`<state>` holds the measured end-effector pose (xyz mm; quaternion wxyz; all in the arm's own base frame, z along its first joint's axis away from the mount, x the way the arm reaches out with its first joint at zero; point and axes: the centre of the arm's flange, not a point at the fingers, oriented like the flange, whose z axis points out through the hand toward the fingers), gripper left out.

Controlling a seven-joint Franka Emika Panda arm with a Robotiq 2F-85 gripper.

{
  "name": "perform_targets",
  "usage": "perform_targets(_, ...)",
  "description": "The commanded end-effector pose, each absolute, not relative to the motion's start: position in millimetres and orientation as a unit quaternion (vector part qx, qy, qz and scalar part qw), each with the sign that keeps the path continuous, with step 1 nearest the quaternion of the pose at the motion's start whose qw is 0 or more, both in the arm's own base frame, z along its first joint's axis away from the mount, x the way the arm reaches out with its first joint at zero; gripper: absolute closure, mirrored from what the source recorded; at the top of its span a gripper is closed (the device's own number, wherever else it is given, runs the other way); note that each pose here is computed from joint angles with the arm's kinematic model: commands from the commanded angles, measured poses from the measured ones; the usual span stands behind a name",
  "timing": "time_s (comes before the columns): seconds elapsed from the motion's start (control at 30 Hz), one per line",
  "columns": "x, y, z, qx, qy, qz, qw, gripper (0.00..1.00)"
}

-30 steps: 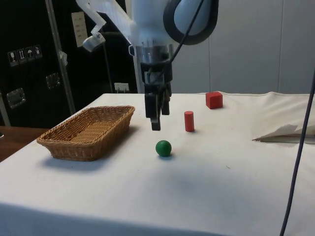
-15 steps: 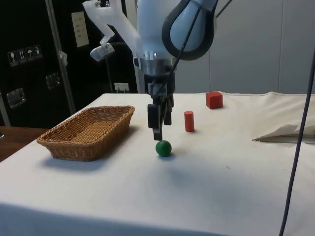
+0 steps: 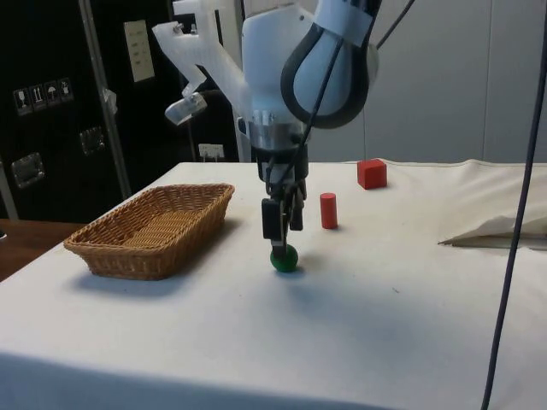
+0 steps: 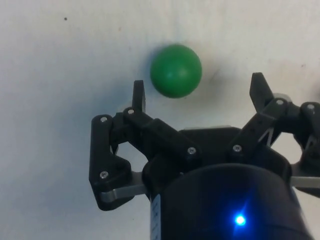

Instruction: Pick up the object to the left of the cylinder and place it into the basket.

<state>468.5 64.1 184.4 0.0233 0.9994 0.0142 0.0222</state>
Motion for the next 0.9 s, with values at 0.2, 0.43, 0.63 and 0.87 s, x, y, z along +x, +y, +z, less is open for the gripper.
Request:
perform_targets(0.2,471,63,175,0.999,0.012,0.023,0.029,0.0)
perform_targets(0.43,472,65,168,0.999,0.01,0.028,0.025,0.0)
perform_targets(0.63,472,64,165,0.999,0.01,0.026,0.029,0.0)
perform_targets(0.87,472,64,164,0.999,0.01,0.026,0.031,0.63)
